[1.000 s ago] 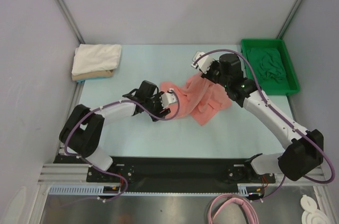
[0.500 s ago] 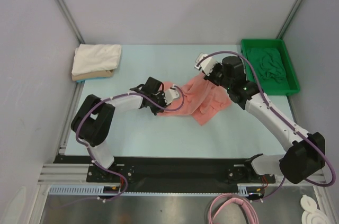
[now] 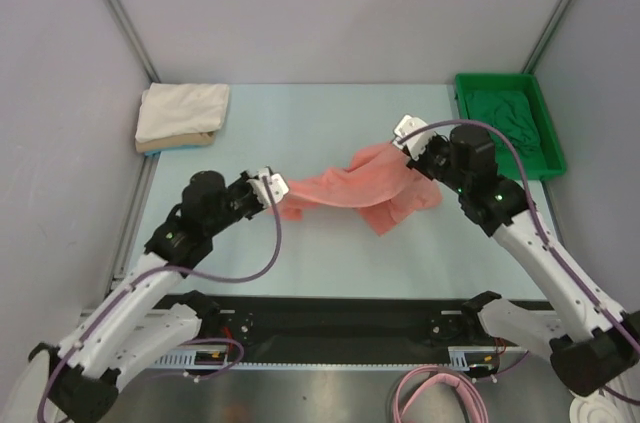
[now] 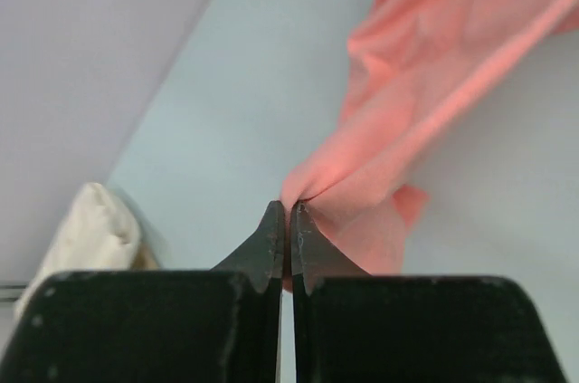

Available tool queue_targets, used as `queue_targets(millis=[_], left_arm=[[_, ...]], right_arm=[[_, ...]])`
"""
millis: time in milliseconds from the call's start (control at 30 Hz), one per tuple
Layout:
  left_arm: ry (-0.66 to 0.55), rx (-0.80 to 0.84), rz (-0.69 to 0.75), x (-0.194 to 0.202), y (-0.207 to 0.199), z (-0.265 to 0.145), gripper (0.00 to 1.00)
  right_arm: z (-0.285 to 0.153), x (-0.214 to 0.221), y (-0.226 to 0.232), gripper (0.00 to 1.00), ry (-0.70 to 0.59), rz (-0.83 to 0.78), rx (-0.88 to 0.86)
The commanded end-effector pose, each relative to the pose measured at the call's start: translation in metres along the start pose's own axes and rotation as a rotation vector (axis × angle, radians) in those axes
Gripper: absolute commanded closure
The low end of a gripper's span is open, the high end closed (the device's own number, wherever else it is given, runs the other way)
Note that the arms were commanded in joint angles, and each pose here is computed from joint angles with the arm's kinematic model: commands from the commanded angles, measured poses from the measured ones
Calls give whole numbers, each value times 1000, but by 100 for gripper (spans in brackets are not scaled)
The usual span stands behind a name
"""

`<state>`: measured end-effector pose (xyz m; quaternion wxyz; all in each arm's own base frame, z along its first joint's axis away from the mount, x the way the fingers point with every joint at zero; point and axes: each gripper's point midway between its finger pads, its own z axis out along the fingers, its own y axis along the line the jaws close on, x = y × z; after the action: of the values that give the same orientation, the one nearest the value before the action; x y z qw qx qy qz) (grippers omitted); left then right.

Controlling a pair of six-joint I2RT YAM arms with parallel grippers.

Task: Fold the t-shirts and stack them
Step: Flatten the tshirt out

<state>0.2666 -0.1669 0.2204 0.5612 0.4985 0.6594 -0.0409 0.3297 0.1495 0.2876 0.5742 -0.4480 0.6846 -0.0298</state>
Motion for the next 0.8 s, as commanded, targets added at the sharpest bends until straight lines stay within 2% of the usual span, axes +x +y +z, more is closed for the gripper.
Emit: queue_targets(millis=[0, 167, 300, 367, 500, 533, 600, 667, 700, 733, 767], left_arm=[[-23, -69, 49, -3, 7, -26, 100], [-96, -123, 32, -33, 18, -74, 100], [-89, -217, 33, -45, 43, -87, 100], [-77, -249, 55, -45, 53, -76, 99], [55, -351, 98, -10, 74, -39, 99], [50, -369, 104, -3, 77, -27, 100], [127, -346, 72, 29, 82, -2, 100], [108, -355, 27, 38, 95, 19, 100], [184, -346, 0, 68, 100, 41, 100], [137, -431, 9, 55, 127, 50, 100], [204, -552, 7, 65, 152, 49, 99]], right_arm=[[-38, -19, 14, 100, -76, 1, -59], [-88, -38, 24, 100, -169, 49, -147], [-92, -41, 24, 100, -201, 47, -139], [-79, -35, 20, 99, -176, 28, -121], [-32, -10, 9, 100, -104, -10, -75], [-22, 0, 13, 100, -91, -10, -95], [4, 19, 5, 100, -56, 3, -84], [24, 33, 1, 100, -35, 21, -92], [43, 45, -11, 98, -21, 37, -71], [55, 52, -21, 93, -2, 48, -36], [63, 45, -42, 82, -11, 46, 19]])
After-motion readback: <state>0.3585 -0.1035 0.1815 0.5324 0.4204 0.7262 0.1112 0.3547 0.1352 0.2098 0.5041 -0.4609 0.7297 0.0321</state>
